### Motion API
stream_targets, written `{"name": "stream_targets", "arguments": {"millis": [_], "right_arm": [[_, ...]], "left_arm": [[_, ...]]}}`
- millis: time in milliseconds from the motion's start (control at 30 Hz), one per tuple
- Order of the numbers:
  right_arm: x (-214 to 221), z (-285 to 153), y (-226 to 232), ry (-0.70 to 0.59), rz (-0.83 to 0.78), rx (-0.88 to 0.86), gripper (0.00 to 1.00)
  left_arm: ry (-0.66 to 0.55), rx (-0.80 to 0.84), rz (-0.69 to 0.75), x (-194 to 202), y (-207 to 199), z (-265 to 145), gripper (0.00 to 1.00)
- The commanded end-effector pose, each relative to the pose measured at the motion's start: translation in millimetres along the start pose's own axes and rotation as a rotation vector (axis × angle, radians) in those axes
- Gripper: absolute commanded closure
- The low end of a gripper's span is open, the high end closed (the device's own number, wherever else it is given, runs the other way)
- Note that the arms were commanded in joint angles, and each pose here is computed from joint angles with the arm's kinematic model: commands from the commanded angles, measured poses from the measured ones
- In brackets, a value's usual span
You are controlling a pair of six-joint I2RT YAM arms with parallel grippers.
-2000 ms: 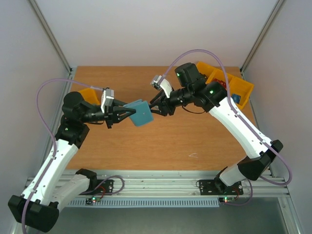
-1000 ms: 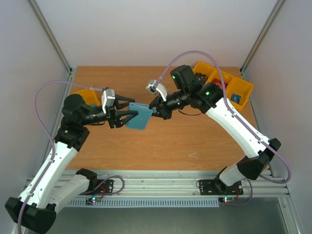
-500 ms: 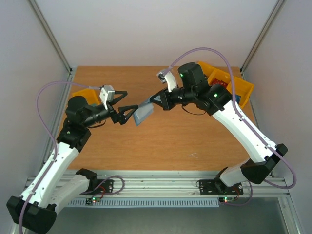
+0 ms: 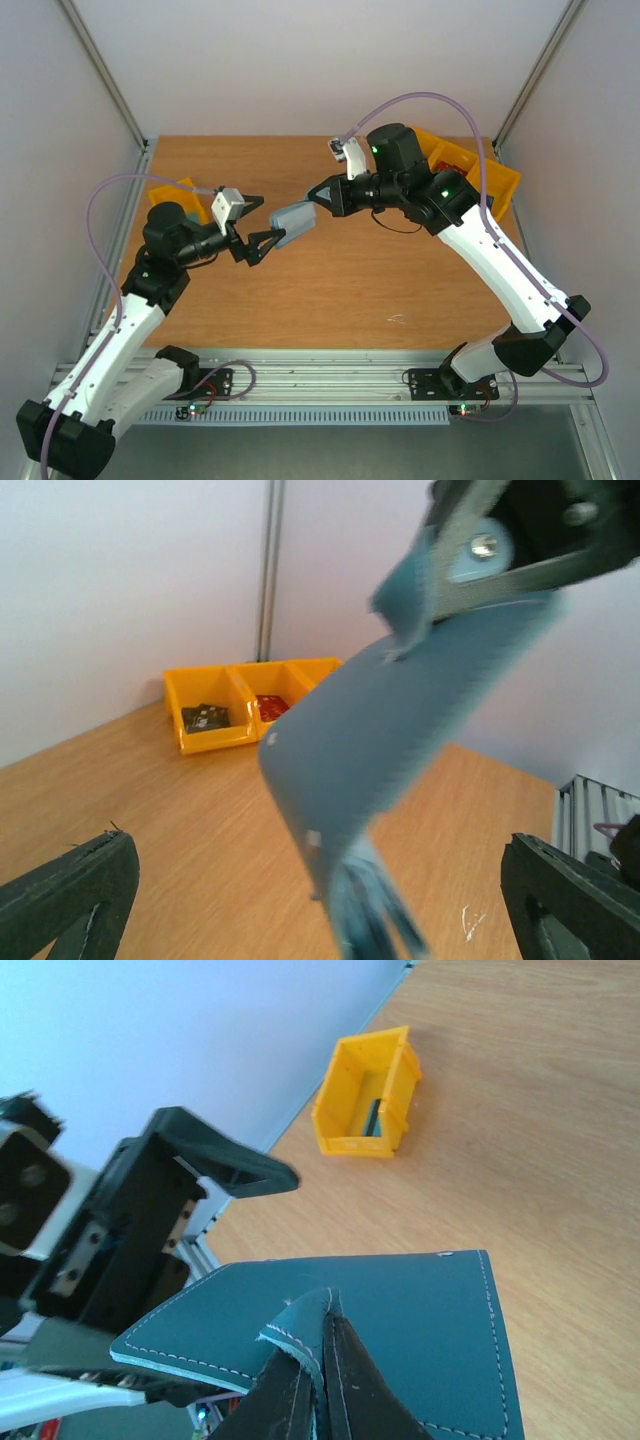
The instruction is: Take the credit cards out of the card holder
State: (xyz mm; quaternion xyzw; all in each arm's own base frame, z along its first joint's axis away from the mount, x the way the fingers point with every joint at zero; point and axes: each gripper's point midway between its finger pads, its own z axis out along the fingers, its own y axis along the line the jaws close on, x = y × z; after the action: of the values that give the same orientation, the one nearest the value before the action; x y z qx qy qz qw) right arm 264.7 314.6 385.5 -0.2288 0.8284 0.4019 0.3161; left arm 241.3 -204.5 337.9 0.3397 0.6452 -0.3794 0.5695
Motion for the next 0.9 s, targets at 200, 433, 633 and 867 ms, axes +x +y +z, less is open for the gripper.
{"name": "stream_targets", "arguments": {"millis": [200,433,633,867], "right_arm": [[-10.4,-8.7,42.0,-0.011,-0.062,-0.165,0.99],[-9.9,-12.1,46.4,-0.007,-0.102,-0.182,0.99],[1.5,-14.6,46.7,0.045,-0.197,-0.185,0.99],[21.1,-25.5,19.4,0.14,-0.337,-0.028,0.57]], "left_arm": [[0.029,0.047,-0.156,9.2,4.6,13.5,0.02],[0.046,0.264,-0.151,9.8,-32.1,7.7,0.29],[0.042,0.221,-0.172,3.3,-26.9,7.5,1.0],[0.153,-0.153,-0.333,25.7,25.6,0.6,1.0]]}}
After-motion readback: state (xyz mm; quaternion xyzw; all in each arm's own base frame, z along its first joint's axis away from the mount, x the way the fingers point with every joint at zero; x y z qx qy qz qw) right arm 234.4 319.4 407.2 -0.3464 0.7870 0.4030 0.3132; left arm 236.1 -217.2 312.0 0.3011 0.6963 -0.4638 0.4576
